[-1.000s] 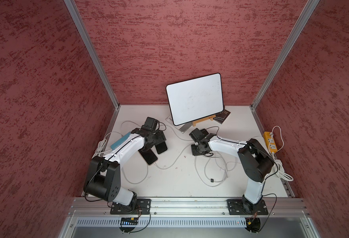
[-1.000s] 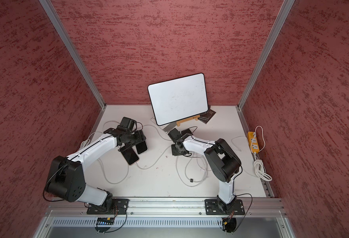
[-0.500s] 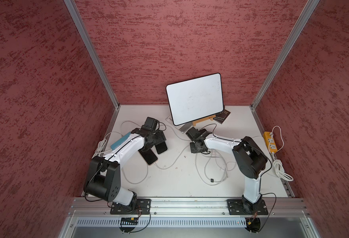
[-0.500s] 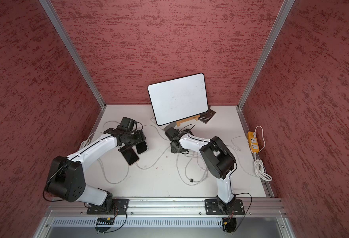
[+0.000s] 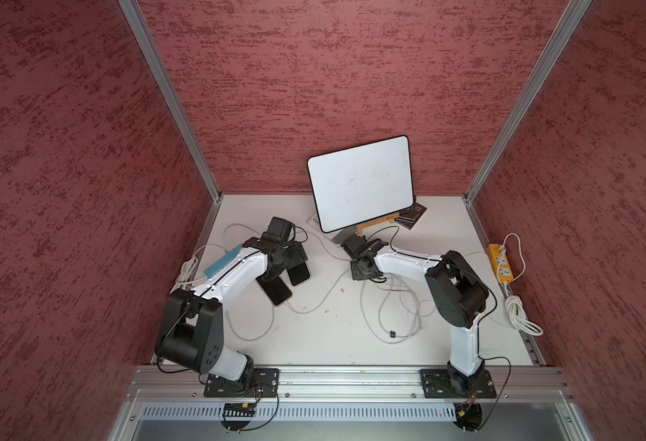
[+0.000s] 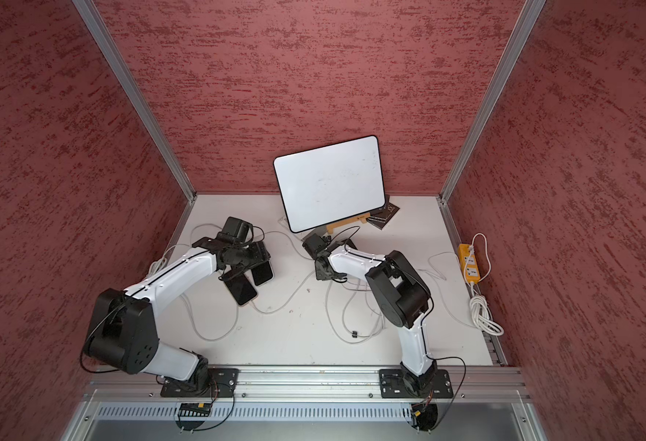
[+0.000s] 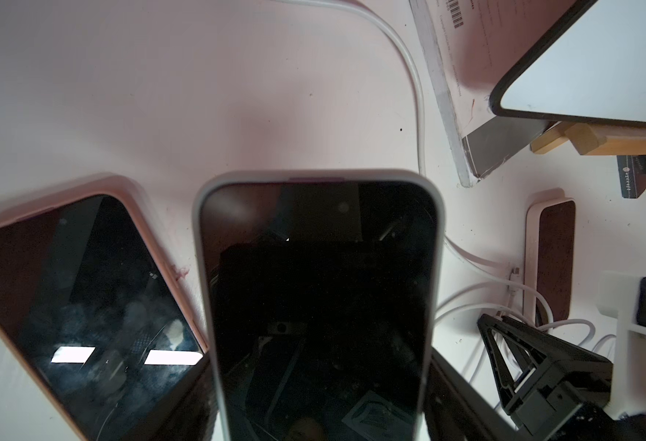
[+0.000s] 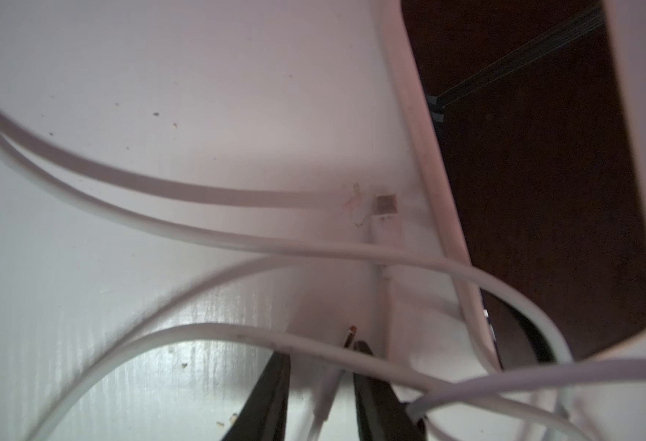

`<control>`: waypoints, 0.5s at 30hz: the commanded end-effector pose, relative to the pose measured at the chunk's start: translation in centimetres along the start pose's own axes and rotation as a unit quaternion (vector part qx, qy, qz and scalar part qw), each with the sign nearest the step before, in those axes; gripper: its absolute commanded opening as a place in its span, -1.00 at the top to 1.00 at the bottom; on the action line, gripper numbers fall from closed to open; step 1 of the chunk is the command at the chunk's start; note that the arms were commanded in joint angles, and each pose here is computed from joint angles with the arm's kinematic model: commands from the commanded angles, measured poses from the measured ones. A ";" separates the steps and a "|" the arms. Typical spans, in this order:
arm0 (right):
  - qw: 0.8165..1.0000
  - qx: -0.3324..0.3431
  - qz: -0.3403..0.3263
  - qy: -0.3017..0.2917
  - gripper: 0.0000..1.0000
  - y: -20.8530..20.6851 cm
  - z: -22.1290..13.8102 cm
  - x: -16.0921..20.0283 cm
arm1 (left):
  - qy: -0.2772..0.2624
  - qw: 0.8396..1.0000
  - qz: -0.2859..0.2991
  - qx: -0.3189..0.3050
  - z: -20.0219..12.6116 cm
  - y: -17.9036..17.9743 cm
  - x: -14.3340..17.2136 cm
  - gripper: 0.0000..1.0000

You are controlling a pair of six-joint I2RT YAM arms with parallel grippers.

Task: Plug the charging cable into the phone
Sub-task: Pick up the charging cable from the center of the board.

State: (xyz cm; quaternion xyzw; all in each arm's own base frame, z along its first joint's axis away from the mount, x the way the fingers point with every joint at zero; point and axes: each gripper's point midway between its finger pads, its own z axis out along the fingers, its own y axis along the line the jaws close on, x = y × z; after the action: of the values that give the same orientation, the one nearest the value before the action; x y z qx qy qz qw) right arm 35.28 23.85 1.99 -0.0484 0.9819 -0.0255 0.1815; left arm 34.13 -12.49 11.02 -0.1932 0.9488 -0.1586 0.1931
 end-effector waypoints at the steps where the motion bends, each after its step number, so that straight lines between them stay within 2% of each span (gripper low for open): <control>1: 0.999 0.022 -0.011 0.043 0.41 -0.7 1.9 2.7 | -0.009 1.000 0.006 0.008 0.0 -0.5 -0.5 1.00; 9: 0.999 0.017 -0.008 0.043 0.48 -0.9 1.4 3.1 | -0.008 1.000 0.006 0.009 0.1 -0.6 -0.5 1.00; 15: 0.999 -0.004 -0.005 0.050 0.69 -0.4 1.5 3.7 | -0.009 1.000 0.005 0.009 0.0 -0.6 -0.5 1.00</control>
State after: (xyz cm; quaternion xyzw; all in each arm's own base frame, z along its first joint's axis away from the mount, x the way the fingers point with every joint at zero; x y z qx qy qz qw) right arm 35.23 24.17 1.86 -0.0460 0.9811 -0.0114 0.1878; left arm 34.13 -12.50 10.93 -0.1933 0.9491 -0.1582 0.1919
